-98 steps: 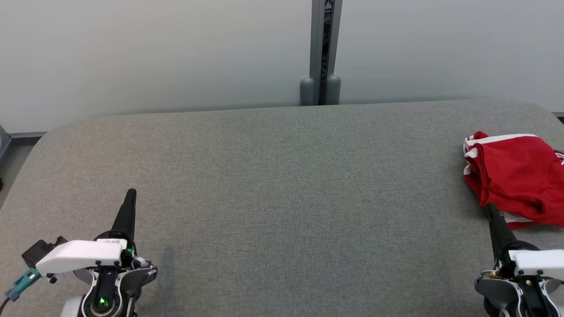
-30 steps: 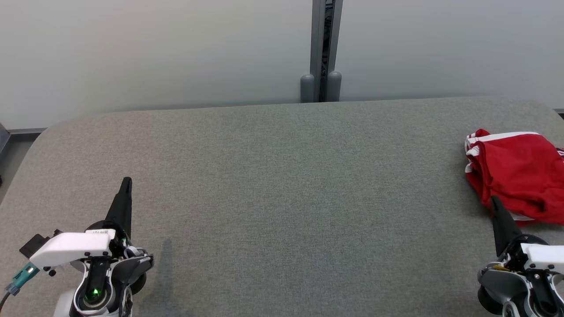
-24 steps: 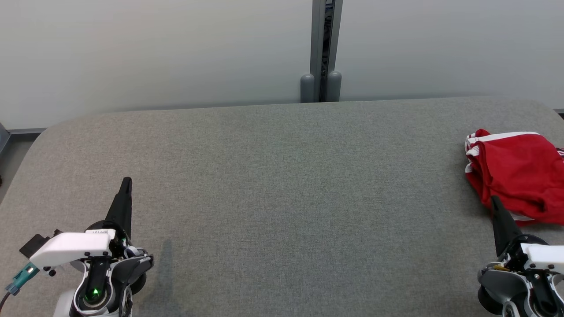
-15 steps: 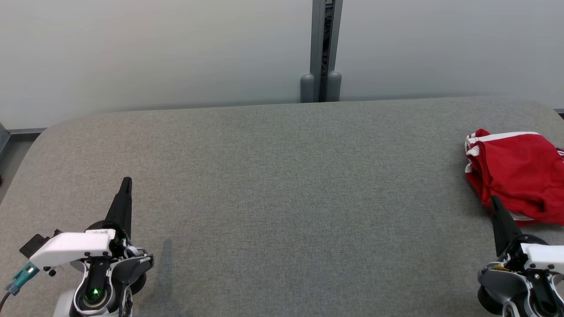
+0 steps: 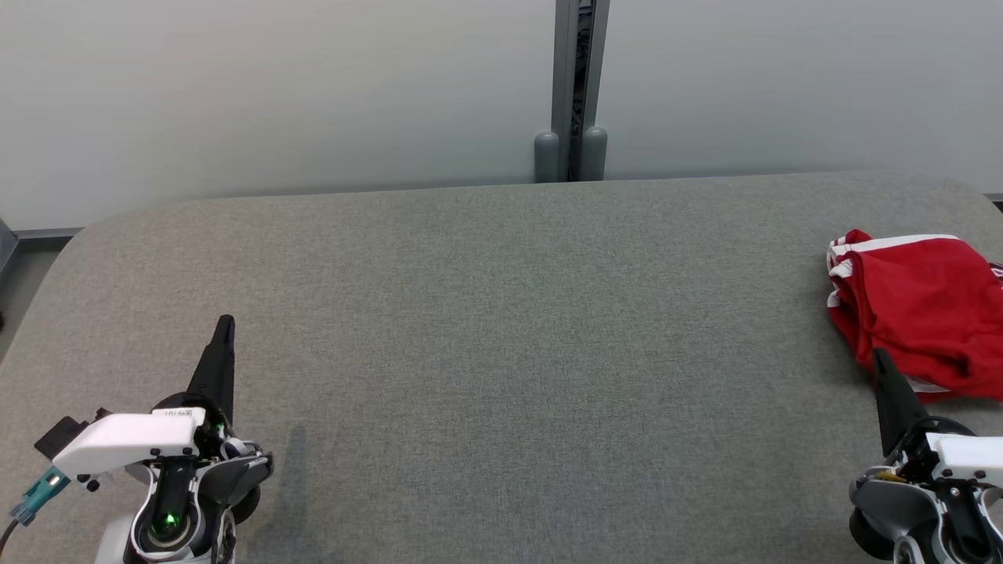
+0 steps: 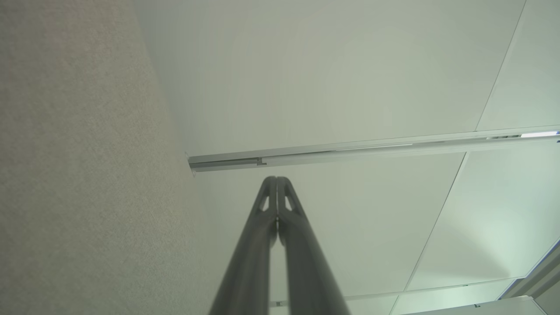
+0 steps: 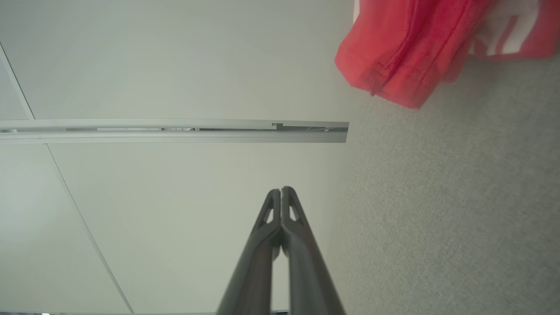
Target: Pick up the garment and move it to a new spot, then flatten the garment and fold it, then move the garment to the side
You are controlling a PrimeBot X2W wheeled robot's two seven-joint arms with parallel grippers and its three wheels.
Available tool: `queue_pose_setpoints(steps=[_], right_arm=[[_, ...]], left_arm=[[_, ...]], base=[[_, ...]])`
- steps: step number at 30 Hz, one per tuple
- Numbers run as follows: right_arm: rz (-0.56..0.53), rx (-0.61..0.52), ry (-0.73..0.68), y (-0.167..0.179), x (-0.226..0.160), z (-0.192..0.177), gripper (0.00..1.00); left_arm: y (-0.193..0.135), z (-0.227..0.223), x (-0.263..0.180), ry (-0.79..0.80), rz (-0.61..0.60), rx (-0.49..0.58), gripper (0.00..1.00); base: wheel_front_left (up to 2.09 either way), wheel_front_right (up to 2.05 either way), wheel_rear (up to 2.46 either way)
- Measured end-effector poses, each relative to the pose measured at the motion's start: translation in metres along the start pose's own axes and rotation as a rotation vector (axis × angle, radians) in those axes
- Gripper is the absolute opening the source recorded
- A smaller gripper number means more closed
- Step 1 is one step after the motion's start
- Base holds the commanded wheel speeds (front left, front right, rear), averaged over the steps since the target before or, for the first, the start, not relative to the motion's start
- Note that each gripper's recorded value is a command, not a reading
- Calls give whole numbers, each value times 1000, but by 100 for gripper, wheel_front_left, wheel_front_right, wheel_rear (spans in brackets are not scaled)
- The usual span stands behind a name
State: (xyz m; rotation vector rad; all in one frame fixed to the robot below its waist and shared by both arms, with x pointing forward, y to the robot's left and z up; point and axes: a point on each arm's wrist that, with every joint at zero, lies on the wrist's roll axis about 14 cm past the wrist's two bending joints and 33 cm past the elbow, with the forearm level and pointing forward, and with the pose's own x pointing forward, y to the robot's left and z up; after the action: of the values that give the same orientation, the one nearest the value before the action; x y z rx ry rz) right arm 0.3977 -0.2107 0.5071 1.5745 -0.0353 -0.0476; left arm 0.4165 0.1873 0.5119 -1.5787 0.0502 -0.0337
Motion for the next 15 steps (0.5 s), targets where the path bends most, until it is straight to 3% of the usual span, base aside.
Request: queue_pose_setpoints(steps=[15], right_arm=[[0, 0, 0, 0, 0, 0, 0]], left_arm=[[0, 0, 0, 0, 0, 0, 0]], base=[[0, 0, 0]])
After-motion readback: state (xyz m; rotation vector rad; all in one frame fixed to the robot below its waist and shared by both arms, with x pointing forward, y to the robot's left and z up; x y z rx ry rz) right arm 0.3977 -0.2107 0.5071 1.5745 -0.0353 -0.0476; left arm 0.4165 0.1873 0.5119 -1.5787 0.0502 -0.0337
